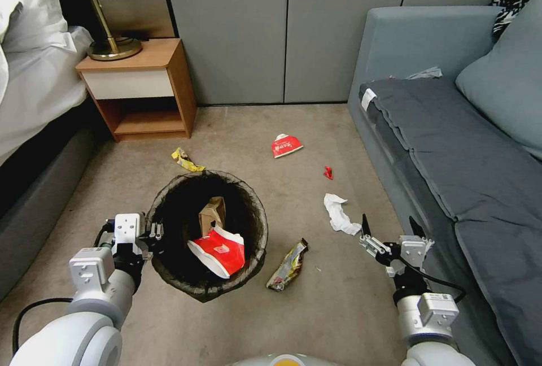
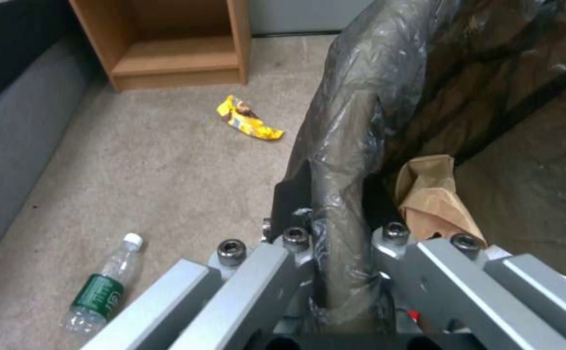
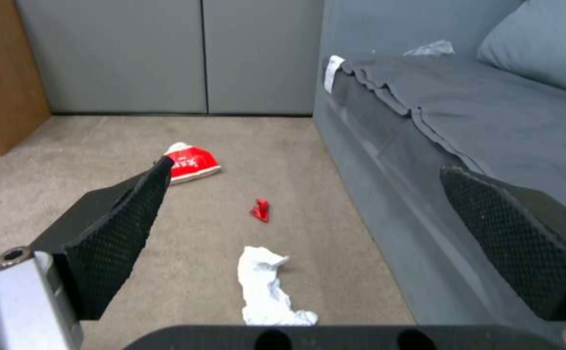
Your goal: Pick up the trash bin, then pick up the garbage from the floor and place it into the trash bin.
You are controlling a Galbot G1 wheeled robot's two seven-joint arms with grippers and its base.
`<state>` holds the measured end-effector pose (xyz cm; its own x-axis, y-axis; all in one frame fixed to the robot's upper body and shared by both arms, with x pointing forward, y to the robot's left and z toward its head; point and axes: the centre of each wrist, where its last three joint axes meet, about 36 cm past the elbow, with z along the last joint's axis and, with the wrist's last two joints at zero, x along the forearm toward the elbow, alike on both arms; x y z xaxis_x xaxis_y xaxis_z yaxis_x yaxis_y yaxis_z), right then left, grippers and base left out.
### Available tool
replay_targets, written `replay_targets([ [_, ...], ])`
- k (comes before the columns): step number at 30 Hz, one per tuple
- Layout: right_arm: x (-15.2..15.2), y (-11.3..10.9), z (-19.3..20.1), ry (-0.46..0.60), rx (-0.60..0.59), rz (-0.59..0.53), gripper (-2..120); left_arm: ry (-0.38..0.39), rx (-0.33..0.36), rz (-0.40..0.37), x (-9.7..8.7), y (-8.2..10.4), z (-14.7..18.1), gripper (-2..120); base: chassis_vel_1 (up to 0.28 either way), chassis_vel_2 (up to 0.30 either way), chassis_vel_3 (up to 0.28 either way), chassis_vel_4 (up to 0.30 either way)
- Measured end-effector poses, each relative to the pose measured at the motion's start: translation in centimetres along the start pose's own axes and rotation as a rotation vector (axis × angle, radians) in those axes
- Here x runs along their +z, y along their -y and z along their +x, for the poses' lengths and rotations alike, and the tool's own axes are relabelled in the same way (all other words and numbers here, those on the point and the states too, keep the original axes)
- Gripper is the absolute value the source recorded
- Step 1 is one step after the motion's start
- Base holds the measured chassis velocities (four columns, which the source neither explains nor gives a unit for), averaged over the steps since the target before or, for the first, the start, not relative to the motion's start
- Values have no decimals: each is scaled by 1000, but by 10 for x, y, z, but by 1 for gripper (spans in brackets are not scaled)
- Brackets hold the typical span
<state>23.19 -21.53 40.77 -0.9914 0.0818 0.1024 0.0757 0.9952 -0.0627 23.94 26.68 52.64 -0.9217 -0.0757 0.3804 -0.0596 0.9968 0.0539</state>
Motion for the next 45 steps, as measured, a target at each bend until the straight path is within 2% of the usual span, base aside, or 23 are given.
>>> replay_targets([
  [7, 0, 0, 0, -1, 0, 0, 100, 2, -3, -2, 0, 0, 0, 1, 0, 0, 0, 0],
  [10, -5, -6, -3, -30, 2, 6, 100, 15, -30, -26, 2, 0, 1, 1, 0, 0, 0, 0],
  [18, -4, -7, -7, -30, -9, -10, 100, 14, -28, -13, 3, 0, 2, 1, 0, 0, 0, 0],
  [29, 1, -9, -48, -59, -86, -24, 100, 16, -51, -10, 3, -5, 3, 1, 0, 0, 0, 0],
  [32, 12, -19, -73, -118, -152, -36, 100, 8, -59, -11, 5, -6, 4, 1, 0, 0, 0, 0],
  [39, 46, -38, -98, -221, -244, -42, 100, -1, -68, -6, 7, -7, 6, 1, 0, 0, 0, 0],
  [45, 75, -50, -129, -363, -308, -115, 100, -8, -86, 3, 8, -10, 7, 1, 0, 0, 0, 0],
])
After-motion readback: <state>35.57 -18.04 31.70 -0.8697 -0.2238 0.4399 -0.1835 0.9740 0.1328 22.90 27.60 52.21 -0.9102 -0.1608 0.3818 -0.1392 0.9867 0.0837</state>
